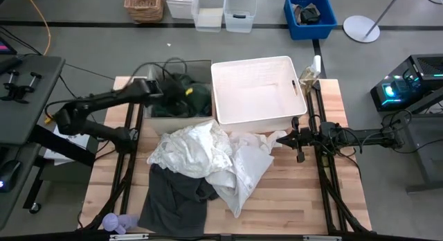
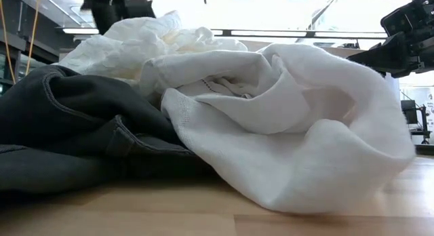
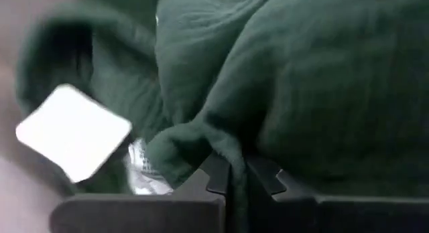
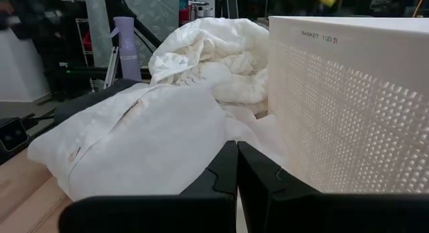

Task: Sort clothes
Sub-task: Put the green shirt into the laundry organizer, then put the white cloth into the white bin

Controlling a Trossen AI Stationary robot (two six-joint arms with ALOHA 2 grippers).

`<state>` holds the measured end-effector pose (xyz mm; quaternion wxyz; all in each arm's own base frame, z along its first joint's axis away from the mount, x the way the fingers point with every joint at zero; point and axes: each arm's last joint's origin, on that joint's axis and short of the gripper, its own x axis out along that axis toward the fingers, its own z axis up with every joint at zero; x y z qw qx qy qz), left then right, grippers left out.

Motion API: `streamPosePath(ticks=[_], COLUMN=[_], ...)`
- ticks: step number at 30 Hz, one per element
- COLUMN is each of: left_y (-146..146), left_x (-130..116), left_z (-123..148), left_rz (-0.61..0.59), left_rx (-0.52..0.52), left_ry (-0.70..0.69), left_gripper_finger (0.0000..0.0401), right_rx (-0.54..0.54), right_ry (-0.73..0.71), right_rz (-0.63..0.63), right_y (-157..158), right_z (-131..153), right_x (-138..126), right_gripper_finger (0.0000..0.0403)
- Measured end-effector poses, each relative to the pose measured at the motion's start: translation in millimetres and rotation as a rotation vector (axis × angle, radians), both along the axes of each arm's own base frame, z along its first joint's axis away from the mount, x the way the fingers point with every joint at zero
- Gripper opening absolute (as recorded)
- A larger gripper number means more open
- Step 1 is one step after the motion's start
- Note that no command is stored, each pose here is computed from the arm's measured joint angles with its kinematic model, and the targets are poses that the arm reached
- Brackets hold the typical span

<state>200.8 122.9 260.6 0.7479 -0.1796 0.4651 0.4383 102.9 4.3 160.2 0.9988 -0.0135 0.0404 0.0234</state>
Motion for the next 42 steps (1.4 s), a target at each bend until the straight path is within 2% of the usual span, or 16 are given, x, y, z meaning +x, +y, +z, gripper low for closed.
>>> streamPosePath(ticks=[2,5,7,10,13,16,20,24,27,30,31,33,37,39,42], left_y=[1.8,9.1,14.3,20.2,26.4,31.0,30.4,18.2,-9.8,-61.9,-81.5,-120.1,-177.8,-191.9,-197.1], left_x=[-3.6,-5.3,-5.7,-6.3,-4.7,-2.3,-2.7,-3.9,4.6,22.2,29.7,41.1,54.2,63.7,80.8], left_z=[-21.5,-36.8,-38.9,-26.7,0.0,39.4,96.9,147.8,163.8,153.9,147.6,135.3,110.3,94.9,69.0], left_rz=[0.018,0.030,0.031,0.023,-0.009,-0.090,-0.192,-0.293,-0.429,-0.612,-0.667,-0.765,-0.904,-0.945,-0.973], left_rx=[-0.026,-0.089,-0.140,-0.211,-0.254,-0.242,-0.159,-0.091,-0.135,-0.246,-0.253,-0.185,0.110,0.162,0.184], left_ry=[0.036,0.023,0.000,-0.045,-0.117,-0.181,-0.262,-0.375,-0.428,-0.340,-0.299,-0.213,-0.053,0.004,0.080], left_gripper_finger=[0.0024,0.0058,0.0086,0.0132,0.0180,0.0226,0.0277,0.0306,0.0311,0.0312,0.0312,0.0312,0.0312,0.0312,0.0312], right_rx=[0.000,0.000,0.000,0.000,0.000,0.000,0.000,0.000,0.000,0.000,0.000,0.000,0.000,0.000,0.000], right_ry=[0.000,0.000,0.000,0.000,0.000,0.000,0.000,0.000,0.000,0.000,0.000,0.000,0.000,0.000,0.000], right_rz=[0.000,0.000,0.000,0.000,0.000,0.000,0.000,0.000,0.000,0.000,0.000,0.000,0.000,0.000,0.000], right_y=[0.0,0.0,0.0,0.0,0.0,0.0,0.0,0.0,0.0,0.0,0.0,0.0,0.0,0.0,0.0], right_z=[0.0,0.0,0.0,0.0,0.0,0.0,-0.1,-0.1,-0.1,0.0,0.0,-0.1,0.0,0.0,-0.1], right_x=[0.0,0.0,0.0,0.0,0.0,0.0,0.0,0.0,0.0,0.0,0.0,0.0,0.0,0.0,0.0], right_gripper_finger=[0.0000,0.0000,0.0000,0.0000,0.0000,0.0000,0.0000,0.0000,0.0000,0.0000,0.0000,0.0000,0.0000,0.0000,0.0000])
